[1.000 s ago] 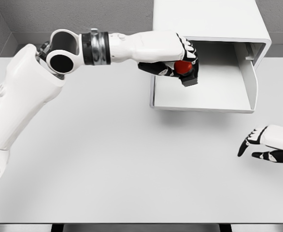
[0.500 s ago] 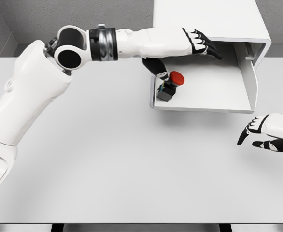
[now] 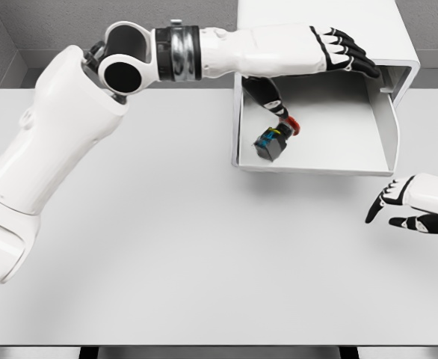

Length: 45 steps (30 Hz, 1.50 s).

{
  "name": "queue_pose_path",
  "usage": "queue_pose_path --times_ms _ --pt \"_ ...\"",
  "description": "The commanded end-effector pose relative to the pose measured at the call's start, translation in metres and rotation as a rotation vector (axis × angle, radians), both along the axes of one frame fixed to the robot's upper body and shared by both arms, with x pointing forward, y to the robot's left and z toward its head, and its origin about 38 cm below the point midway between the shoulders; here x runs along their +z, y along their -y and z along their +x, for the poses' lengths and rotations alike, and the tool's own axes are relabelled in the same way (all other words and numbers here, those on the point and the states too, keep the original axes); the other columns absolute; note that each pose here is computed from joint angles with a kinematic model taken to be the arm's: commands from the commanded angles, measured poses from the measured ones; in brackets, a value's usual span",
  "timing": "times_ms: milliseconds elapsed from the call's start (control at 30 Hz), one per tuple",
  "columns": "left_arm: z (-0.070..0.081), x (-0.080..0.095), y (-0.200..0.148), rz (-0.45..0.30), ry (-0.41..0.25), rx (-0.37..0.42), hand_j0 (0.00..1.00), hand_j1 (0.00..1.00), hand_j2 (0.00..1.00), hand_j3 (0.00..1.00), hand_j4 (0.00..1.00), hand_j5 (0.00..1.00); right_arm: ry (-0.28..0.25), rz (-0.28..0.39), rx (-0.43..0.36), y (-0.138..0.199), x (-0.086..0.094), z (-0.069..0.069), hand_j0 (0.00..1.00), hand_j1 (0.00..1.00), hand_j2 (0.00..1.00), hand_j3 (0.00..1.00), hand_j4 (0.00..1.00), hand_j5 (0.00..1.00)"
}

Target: Slide open multi-storey tabletop storage cabinets and put open load switch and slide close multi-storey tabletop storage cabinets

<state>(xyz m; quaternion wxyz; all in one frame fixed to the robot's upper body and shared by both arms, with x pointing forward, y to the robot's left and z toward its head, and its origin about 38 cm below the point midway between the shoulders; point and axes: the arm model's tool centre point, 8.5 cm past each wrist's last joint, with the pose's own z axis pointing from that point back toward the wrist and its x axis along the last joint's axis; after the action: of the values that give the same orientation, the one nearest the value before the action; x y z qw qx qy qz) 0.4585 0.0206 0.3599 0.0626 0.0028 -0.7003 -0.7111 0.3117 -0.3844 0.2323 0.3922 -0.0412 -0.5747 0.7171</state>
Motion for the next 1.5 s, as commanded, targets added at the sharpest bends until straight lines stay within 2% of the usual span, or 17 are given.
queue_pose_path --times_ms 0,133,233,400,467,500,567,633,700,833,1000,1067,1167,1233,1267,1367,1467 --pt "-0.001 0.001 0.003 -0.006 -0.004 -0.005 1.0 1.0 1.0 1.0 1.0 1.0 -0.012 0.005 0.001 -0.001 -0.003 -0.001 0.57 0.57 0.57 0.57 0.57 0.57" --pt "-0.003 0.005 0.003 -0.011 0.006 -0.011 1.0 1.0 1.0 1.0 1.0 1.0 -0.016 0.003 0.003 -0.001 -0.004 -0.001 0.57 0.57 0.57 0.57 0.57 0.57" --pt "-0.018 0.023 0.002 -0.037 0.048 -0.057 1.0 1.0 1.0 1.0 1.0 1.0 -0.015 0.003 0.003 -0.001 -0.003 -0.001 0.57 0.57 0.57 0.57 0.57 0.57" --pt "-0.048 0.057 -0.045 -0.101 0.069 -0.132 1.0 1.0 1.0 1.0 1.0 1.0 -0.018 0.005 0.003 -0.002 -0.004 -0.002 0.57 0.57 0.57 0.57 0.57 0.57" --pt "-0.054 0.064 -0.062 -0.107 0.07 -0.136 1.0 1.0 1.0 1.0 1.0 1.0 -0.018 0.005 0.003 -0.002 -0.004 -0.002 0.58 0.58 0.58 0.58 0.58 0.58" --pt "-0.062 0.075 -0.076 -0.119 0.095 -0.136 1.0 1.0 1.0 1.0 1.0 1.0 -0.017 0.005 0.001 -0.001 -0.004 -0.001 0.58 0.58 0.58 0.58 0.58 0.58" --pt "-0.068 0.087 -0.109 -0.131 0.099 -0.109 1.0 1.0 1.0 1.0 1.0 1.0 -0.015 0.006 0.002 -0.001 -0.003 -0.001 0.58 0.58 0.58 0.58 0.58 0.58" --pt "-0.065 0.096 -0.154 -0.147 0.074 -0.032 1.0 1.0 1.0 1.0 1.0 1.0 -0.014 0.006 0.001 -0.001 -0.003 -0.001 0.58 0.58 0.58 0.58 0.58 0.58" --pt "-0.064 0.098 -0.199 -0.101 0.066 0.077 1.0 1.0 1.0 1.0 1.0 1.0 -0.011 0.009 0.001 -0.001 -0.002 0.0 0.59 0.59 0.59 0.59 0.59 0.59" --pt "-0.059 0.054 -0.266 -0.004 -0.051 0.267 1.0 1.0 1.0 1.0 1.0 1.0 0.014 0.021 0.002 -0.002 0.006 0.004 0.61 0.61 0.61 0.61 0.61 0.61" --pt "-0.049 -0.007 -0.28 0.012 -0.201 0.323 1.0 1.0 1.0 1.0 1.0 1.0 0.026 0.03 0.003 -0.003 0.011 0.006 0.63 0.63 0.63 0.63 0.63 0.63" --pt "-0.035 -0.024 -0.28 0.01 -0.227 0.351 1.0 1.0 1.0 1.0 1.0 1.0 0.028 0.03 0.003 -0.003 0.012 0.006 0.63 0.63 0.63 0.63 0.63 0.63" --pt "-0.034 -0.035 -0.275 0.01 -0.247 0.343 1.0 1.0 1.0 1.0 1.0 1.0 0.03 0.03 0.002 -0.003 0.013 0.007 0.63 0.63 0.63 0.63 0.63 0.63" --pt "-0.036 -0.05 -0.275 0.052 -0.251 0.357 1.0 1.0 1.0 1.0 1.0 1.0 0.032 0.032 0.003 -0.003 0.013 0.007 0.63 0.63 0.63 0.63 0.63 0.63" --pt "-0.034 -0.05 -0.278 0.08 -0.226 0.375 1.0 1.0 1.0 1.0 1.0 1.0 0.033 0.032 0.003 -0.003 0.013 0.007 0.63 0.63 0.63 0.63 0.63 0.63" --pt "-0.033 -0.052 -0.277 0.084 -0.229 0.379 1.0 1.0 1.0 1.0 1.0 1.0 0.034 0.035 0.004 -0.004 0.013 0.008 0.64 0.64 0.64 0.64 0.64 0.64" --pt "-0.03 -0.078 -0.267 0.085 -0.291 0.361 1.0 1.0 1.0 1.0 1.0 1.0 0.039 0.04 0.009 -0.006 0.014 0.009 0.64 0.64 0.64 0.64 0.64 0.64"
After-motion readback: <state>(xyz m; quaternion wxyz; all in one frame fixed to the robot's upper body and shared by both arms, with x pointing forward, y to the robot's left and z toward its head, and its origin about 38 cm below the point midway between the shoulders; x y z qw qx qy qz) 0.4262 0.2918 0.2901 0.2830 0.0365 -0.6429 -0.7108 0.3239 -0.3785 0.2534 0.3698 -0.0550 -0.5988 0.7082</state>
